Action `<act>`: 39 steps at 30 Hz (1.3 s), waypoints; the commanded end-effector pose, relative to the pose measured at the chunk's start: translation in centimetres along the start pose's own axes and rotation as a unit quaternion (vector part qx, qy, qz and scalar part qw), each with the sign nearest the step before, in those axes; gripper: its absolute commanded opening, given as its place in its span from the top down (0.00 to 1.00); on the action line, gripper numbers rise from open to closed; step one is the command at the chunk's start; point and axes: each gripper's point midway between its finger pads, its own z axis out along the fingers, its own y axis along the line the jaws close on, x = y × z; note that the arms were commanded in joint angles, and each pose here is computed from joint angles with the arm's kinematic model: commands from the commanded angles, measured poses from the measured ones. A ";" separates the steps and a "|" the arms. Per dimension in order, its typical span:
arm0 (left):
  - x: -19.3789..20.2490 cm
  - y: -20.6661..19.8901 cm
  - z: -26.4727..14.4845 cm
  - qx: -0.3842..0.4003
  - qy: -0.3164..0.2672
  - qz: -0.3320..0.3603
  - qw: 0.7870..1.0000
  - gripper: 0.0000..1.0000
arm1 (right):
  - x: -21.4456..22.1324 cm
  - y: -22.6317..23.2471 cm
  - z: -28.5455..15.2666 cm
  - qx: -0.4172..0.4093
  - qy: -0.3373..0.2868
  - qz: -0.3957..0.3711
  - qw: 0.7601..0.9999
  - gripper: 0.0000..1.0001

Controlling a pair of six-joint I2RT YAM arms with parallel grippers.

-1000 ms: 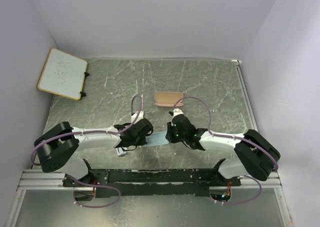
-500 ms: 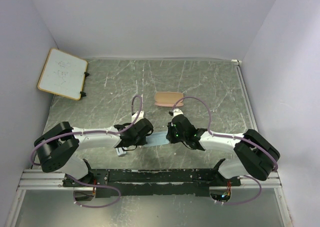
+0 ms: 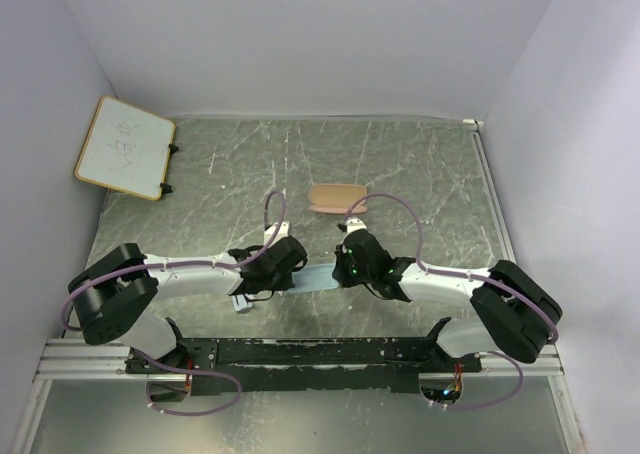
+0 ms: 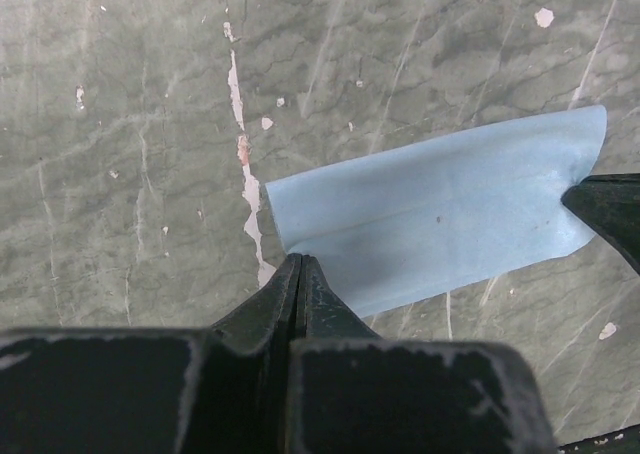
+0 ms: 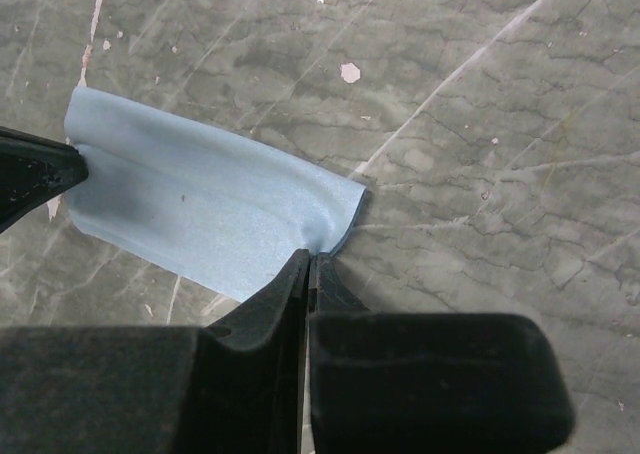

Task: Organize the sunglasses
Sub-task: Pick up the glasses cleaning cloth from the center of the board.

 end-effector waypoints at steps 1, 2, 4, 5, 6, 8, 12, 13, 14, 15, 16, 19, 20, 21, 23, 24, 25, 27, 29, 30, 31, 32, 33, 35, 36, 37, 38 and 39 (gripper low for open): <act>-1.3 -1.1 -0.4 0.008 -0.016 0.017 1.000 0.93 | -0.5 0.0 -0.5 0.006 -0.009 0.002 1.000 1.00; -1.4 -1.3 -0.4 0.009 -0.017 0.021 1.000 0.93 | -0.7 0.1 -0.5 0.006 -0.011 0.002 1.000 1.00; -1.8 -1.5 -0.5 0.009 -0.022 0.027 0.999 0.93 | -1.0 0.1 -0.6 0.006 -0.015 0.002 1.000 1.00; -2.0 -1.6 -0.6 0.009 -0.024 0.030 0.999 0.93 | -1.2 0.1 -0.6 0.007 -0.016 0.002 1.000 1.00; -2.2 -1.7 -0.7 0.010 -0.027 0.033 0.999 0.93 | -1.3 0.2 -0.6 0.008 -0.017 0.002 1.000 1.00; -2.5 -1.8 -0.8 0.011 -0.031 0.037 0.999 0.93 | -1.4 0.2 -0.7 0.010 -0.019 0.001 1.000 1.00; -3.2 -2.0 -0.8 0.009 -0.038 0.047 0.998 0.93 | -1.9 0.1 -0.8 0.015 -0.025 0.002 1.000 1.00; -3.3 -2.1 -0.8 0.008 -0.039 0.048 0.998 0.93 | -2.1 0.2 -0.9 0.015 -0.027 0.002 1.000 1.00; -3.3 -2.2 -0.9 0.010 -0.040 0.050 0.998 0.93 | -2.1 0.1 -1.0 0.016 -0.028 0.002 0.999 1.00; -3.4 -2.3 -0.9 0.012 -0.041 0.050 0.998 0.93 | -2.3 0.2 -1.1 0.017 -0.030 0.001 0.999 1.00; -3.4 -2.3 -0.9 0.011 -0.040 0.052 0.998 0.93 | -2.4 0.1 -1.1 0.020 -0.031 0.001 0.999 1.00; -3.6 -2.3 -1.0 0.011 -0.043 0.055 0.998 0.93 | -2.8 0.0 -1.3 0.024 -0.036 -0.001 0.999 1.00; -3.7 -2.2 -1.1 0.009 -0.043 0.056 0.997 0.93 | -2.9 0.0 -1.4 0.025 -0.037 -0.001 0.999 1.00; -3.7 -2.2 -1.2 0.009 -0.044 0.055 0.997 0.93 | -2.9 0.0 -1.4 0.026 -0.037 -0.002 0.999 1.00; -3.7 -2.1 -1.3 0.010 -0.044 0.054 0.997 0.93 | -2.9 0.0 -1.4 0.026 -0.037 -0.001 0.999 1.00; -3.7 -2.1 -1.3 0.012 -0.044 0.054 0.998 0.93 | -2.9 0.0 -1.4 0.025 -0.036 -0.001 0.999 1.00; -3.7 -2.1 -1.4 0.013 -0.044 0.053 0.998 0.93 | -2.9 0.0 -1.4 0.025 -0.037 -0.001 0.999 1.00; -3.7 -2.1 -1.5 0.014 -0.046 0.055 0.997 0.93 | -2.9 -0.1 -1.4 0.028 -0.037 0.000 0.999 1.00; -4.0 -2.2 -1.6 0.014 -0.049 0.057 0.997 0.93 | -3.2 -0.2 -1.6 0.032 -0.043 0.000 0.999 1.00; -4.1 -2.3 -1.7 0.015 -0.050 0.059 0.997 0.93 | -3.3 -0.2 -1.7 0.033 -0.044 -0.001 0.998 1.00; -4.1 -2.3 -1.7 0.015 -0.051 0.062 0.997 0.93 | -3.5 -0.3 -1.8 0.035 -0.048 0.000 0.998 1.00; -4.3 -2.3 -1.7 0.013 -0.052 0.064 0.997 0.93 | -3.6 -0.3 -1.8 0.037 -0.049 -0.002 0.998 1.00; -4.4 -2.4 -1.7 0.013 -0.054 0.065 0.996 0.93 | -3.8 -0.3 -1.9 0.039 -0.051 -0.002 0.998 1.00; -4.7 -2.5 -1.8 0.014 -0.057 0.068 0.996 0.93 | -3.9 -0.3 -2.1 0.040 -0.054 -0.002 0.998 1.00; -4.8 -2.6 -1.8 0.015 -0.059 0.071 0.996 0.93 | -4.0 -0.4 -2.1 0.040 -0.056 -0.002 0.998 1.00; -4.9 -2.7 -1.8 0.016 -0.060 0.073 0.995 0.93 | -4.1 -0.4 -2.2 0.041 -0.057 -0.002 0.997 1.00; -5.0 -2.7 -1.8 0.015 -0.061 0.075 0.995 0.93 | -4.2 -0.4 -2.2 0.042 -0.058 -0.001 0.997 1.00; -5.1 -2.8 -1.7 0.014 -0.063 0.077 0.995 0.93 | -4.2 -0.4 -2.2 0.044 -0.059 -0.002 0.997 1.00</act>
